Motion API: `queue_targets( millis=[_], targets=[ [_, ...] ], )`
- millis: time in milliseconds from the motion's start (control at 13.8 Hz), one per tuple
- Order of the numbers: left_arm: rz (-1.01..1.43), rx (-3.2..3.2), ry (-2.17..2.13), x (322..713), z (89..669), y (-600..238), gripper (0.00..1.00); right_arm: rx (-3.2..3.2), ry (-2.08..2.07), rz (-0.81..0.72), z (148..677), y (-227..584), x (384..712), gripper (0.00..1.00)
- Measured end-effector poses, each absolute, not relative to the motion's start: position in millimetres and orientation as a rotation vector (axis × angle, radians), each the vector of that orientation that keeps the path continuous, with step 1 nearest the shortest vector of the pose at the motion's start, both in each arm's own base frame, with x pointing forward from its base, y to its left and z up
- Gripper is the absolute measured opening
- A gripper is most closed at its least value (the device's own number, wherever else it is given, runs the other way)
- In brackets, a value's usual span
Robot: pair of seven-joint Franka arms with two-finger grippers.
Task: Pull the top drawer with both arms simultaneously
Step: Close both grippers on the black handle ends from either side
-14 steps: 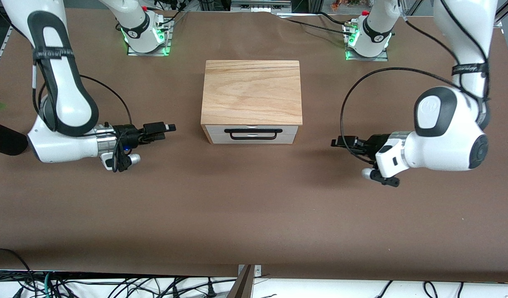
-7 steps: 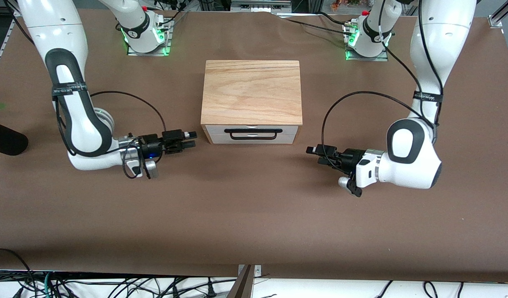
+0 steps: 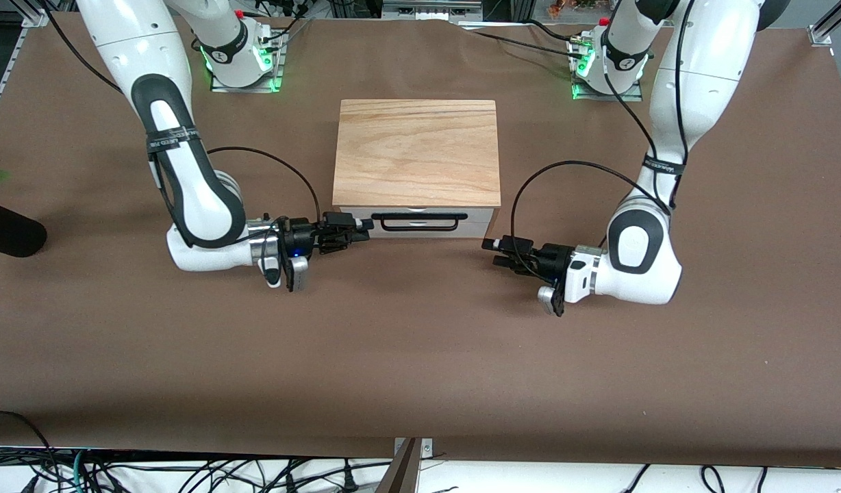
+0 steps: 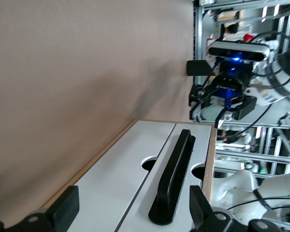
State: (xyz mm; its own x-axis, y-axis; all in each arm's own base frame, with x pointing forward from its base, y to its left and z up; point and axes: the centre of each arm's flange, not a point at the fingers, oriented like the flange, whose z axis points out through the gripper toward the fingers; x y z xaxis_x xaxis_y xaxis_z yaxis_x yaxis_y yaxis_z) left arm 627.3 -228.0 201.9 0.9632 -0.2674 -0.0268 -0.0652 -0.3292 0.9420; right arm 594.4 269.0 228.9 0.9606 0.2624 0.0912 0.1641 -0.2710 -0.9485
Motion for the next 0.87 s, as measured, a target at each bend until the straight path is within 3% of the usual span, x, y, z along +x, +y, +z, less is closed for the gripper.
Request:
queue_targets(
  millis=[291,436,582,873],
  targets=[
    [-0.224,1.847,-0.181,611.1,187.1,-239.4,1.0,-1.777,-0.296,0.025,194.2,278.9,581.4,0.49],
    [-0.231,1.827,-0.187,607.2,188.9,-251.7,0.99,-1.77,-0.297,0.021,185.9,280.0,577.6,0.3],
    [-0.242,1.814,-0.2,602.9,190.6,-262.9,0.91,-1.763,-0.294,0.022,185.7,280.4,576.8,0.27],
    [-0.273,1.782,-0.226,590.6,192.2,-288.0,0.87,-1.746,-0.29,0.045,182.3,281.4,570.6,0.27]
  ],
)
